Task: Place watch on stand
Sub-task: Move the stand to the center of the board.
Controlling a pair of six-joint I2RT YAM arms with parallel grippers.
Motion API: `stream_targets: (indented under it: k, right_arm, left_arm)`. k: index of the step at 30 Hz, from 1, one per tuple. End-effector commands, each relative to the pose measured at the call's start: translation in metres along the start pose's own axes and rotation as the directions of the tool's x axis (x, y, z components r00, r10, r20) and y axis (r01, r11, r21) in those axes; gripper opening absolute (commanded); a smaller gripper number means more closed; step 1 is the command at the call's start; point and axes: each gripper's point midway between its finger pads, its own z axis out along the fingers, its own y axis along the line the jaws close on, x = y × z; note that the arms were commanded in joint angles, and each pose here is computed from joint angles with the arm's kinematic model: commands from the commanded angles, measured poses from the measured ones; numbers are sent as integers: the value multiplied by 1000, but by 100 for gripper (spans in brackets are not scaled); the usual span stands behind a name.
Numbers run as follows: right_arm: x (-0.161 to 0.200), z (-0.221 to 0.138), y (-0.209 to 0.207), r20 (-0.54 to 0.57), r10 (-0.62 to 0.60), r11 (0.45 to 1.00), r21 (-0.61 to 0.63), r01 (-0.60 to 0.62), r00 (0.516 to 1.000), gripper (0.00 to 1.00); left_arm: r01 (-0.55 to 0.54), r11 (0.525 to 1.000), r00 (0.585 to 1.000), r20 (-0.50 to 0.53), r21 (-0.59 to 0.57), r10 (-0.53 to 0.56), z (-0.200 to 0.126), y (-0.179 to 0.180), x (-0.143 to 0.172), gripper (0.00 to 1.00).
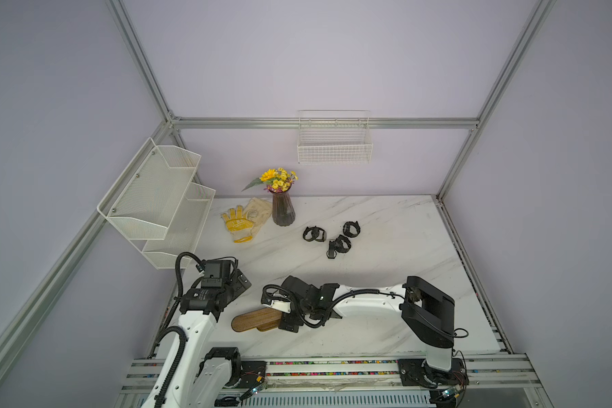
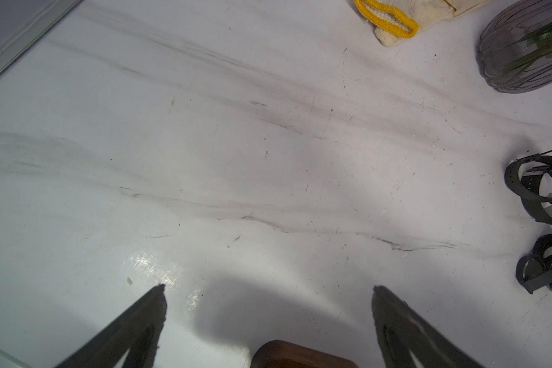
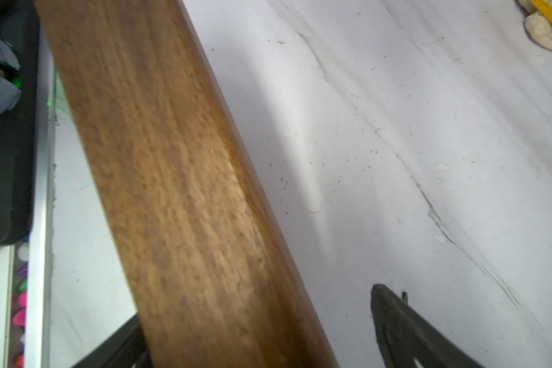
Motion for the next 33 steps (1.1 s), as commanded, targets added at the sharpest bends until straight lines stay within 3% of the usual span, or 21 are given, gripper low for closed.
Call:
stream_targets:
  k: [1,7,18,33]
  right_arm:
    - [-6,0,-1,2,-48,999,6,48,999,88]
    - [-4,2,0,-32,-66,998,-8,66,997,60]
    - [5,3,-12,-54,-72,997,21,73,996,47]
    - [17,6,-103,-32,-71,994,82,73,997,47]
  left_arm:
    - [8,999,998,63,52,-11,-14,-14,-23,100]
    - [11,999,998,65,47,-14,-14,-12,-23,100]
    - [13,999,998,64,45,-16,-12,-11,-23,100]
    - [7,999,998,57,44,-10,-4,-12,-22,100]
